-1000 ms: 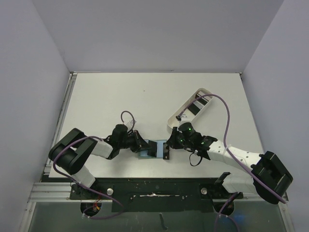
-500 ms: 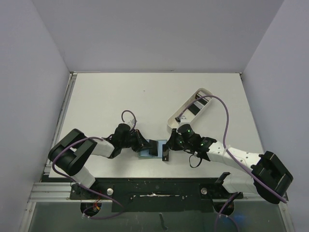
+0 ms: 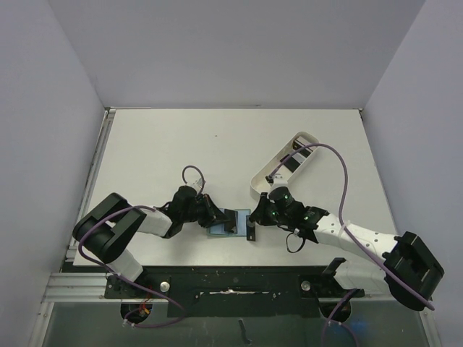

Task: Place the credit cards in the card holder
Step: Insert the credit card into the card holder.

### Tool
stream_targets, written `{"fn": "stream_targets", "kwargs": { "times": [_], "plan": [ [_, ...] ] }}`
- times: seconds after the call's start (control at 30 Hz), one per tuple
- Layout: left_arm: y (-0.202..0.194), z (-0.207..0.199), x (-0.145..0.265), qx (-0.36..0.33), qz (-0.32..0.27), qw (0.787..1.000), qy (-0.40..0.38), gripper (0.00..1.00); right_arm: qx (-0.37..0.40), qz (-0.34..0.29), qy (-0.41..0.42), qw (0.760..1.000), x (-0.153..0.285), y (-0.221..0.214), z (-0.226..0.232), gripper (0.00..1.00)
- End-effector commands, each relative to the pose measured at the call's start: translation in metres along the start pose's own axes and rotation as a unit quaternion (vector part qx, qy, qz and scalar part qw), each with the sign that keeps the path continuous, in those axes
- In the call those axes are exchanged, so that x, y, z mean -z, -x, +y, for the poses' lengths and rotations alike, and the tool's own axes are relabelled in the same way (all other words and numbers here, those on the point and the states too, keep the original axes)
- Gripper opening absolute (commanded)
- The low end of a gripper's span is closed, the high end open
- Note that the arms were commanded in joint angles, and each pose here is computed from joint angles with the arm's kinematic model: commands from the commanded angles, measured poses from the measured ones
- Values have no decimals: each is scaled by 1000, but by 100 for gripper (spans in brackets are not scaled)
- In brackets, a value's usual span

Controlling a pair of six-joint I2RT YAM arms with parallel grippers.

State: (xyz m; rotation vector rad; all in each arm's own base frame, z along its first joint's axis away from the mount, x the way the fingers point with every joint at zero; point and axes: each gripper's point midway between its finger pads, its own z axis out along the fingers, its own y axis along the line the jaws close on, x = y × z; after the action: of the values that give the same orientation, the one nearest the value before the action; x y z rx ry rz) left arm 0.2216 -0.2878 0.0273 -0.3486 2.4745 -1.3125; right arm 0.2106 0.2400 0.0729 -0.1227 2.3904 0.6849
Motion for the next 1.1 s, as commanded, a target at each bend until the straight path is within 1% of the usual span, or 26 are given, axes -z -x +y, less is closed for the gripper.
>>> {"fn": "stream_targets", "kwargs": {
  "times": [0.0,0.17,0.23,0.5,0.87,1.07],
  "plan": [
    [3,6,-3,-11,-11,1000,12,0,-2,-39,6,999,14,28,14,0],
    [2,0,-3,-22,-4,1000,9,14,2,-54,-19,998,19,36,6,0],
    [3,1,-2,-27,-8,999,18,18,5,-56,-26,998,18,36,3,0],
    [19,8,7,-57,-34,994,84,29,5,-61,-24,998,15,37,3,0],
    [23,8,10,-80,-37,990,115,35,3,-70,-23,997,16,41,5,0],
    [30,-2,14,-95,-50,988,114,37,2,-72,-22,997,14,45,8,0]
  ]
}}
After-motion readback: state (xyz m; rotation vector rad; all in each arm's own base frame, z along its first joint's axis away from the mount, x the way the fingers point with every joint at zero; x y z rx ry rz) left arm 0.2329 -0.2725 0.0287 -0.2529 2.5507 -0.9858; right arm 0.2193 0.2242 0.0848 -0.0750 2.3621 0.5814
